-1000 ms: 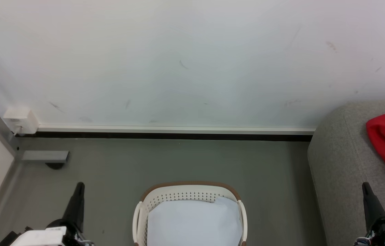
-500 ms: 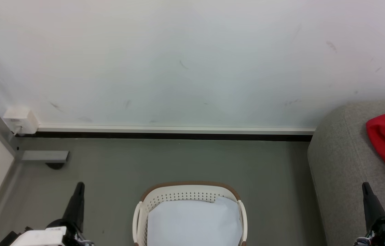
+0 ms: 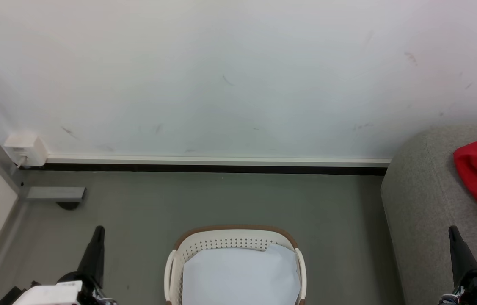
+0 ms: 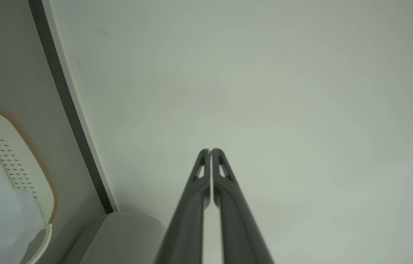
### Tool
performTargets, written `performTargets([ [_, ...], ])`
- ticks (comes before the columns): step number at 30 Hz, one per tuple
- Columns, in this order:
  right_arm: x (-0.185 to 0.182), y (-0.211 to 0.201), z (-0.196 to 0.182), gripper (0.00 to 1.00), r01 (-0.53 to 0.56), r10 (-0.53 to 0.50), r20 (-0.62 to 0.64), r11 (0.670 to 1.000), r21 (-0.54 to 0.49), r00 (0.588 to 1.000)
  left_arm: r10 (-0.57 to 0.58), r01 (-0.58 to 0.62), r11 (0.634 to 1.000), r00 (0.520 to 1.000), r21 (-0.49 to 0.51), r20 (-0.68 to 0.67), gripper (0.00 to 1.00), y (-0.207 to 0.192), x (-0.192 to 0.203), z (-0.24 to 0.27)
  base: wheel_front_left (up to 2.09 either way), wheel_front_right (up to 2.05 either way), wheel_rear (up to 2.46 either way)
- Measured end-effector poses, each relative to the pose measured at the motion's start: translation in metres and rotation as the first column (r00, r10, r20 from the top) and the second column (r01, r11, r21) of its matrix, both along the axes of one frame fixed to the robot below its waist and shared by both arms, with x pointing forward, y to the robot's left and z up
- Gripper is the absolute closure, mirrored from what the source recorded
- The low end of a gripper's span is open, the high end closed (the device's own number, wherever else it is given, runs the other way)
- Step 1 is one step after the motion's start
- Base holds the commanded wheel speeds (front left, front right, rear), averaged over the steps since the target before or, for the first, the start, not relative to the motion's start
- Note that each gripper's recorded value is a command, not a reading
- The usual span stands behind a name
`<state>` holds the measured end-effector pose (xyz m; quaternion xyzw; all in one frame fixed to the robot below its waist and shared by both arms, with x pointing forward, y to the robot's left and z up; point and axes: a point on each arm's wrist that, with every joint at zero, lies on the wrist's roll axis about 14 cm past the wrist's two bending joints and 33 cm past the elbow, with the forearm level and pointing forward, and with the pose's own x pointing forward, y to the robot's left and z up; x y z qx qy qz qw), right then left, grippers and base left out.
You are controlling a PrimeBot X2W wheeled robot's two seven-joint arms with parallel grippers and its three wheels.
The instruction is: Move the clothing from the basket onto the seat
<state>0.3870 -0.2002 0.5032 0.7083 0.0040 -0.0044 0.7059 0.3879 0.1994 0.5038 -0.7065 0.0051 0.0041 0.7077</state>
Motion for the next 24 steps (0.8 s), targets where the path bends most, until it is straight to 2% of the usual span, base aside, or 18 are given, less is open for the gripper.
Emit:
performTargets([
  [24, 0.0, 0.0001, 0.0, 1.0, 0.0, 0.0, 0.0, 1.0, 0.0, 1.0, 0.0, 0.0, 1.0, 1.0, 0.0, 0.0, 1.0, 0.0, 0.0, 0.0001, 0.0, 0.0, 0.0],
])
